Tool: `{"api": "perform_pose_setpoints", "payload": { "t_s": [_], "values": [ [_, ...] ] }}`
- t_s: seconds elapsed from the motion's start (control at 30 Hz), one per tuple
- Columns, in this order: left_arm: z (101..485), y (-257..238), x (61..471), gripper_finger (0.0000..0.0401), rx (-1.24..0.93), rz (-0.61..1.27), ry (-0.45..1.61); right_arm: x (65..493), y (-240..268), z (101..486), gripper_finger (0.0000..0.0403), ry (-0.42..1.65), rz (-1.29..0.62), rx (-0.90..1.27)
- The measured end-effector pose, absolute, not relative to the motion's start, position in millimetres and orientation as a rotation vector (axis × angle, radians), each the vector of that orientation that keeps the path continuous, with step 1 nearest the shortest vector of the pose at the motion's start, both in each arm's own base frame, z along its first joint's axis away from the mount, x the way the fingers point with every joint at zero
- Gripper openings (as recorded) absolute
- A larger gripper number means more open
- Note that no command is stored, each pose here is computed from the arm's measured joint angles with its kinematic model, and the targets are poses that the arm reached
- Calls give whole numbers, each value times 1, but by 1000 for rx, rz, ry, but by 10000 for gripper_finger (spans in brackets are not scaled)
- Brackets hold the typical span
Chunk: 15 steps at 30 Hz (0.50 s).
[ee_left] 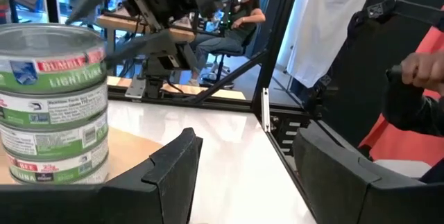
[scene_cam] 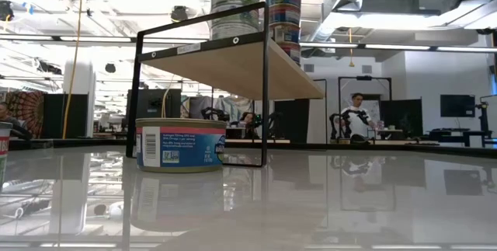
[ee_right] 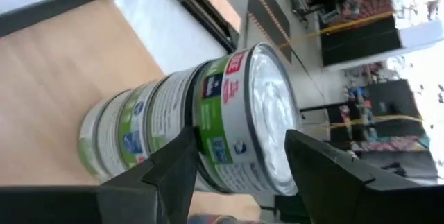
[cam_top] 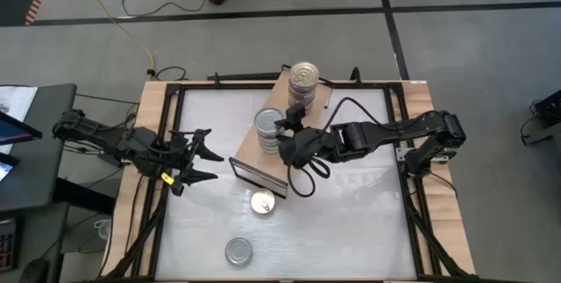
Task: Stack canned seafood by type on shelf
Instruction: Stack the green tuna can on top of the stacked green tuna can on the shelf, then stack the blue tuna can on top of the stacked blue tuna can on the shelf
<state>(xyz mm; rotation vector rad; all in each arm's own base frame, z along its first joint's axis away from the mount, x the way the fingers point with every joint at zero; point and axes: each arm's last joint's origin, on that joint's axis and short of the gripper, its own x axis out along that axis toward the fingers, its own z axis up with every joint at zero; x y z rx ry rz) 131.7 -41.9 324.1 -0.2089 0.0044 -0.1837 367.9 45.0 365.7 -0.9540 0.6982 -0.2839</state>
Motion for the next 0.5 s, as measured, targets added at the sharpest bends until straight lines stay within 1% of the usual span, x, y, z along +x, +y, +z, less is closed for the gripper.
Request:
{"api": "perform_pose_setpoints", "payload": {
  "t_s": [0.1,0.37,0.5],
  "values": [
    [323,-42,132,224,-207,-184,18,366,54,365,256,699,-263,-976],
    [322,-42,132,224,-202,-186,30,364,54,366,256,696,-286,-952],
    [319,-42,132,224,-174,-184,55,355,66,376,256,640,-279,-893]
  ]
}}
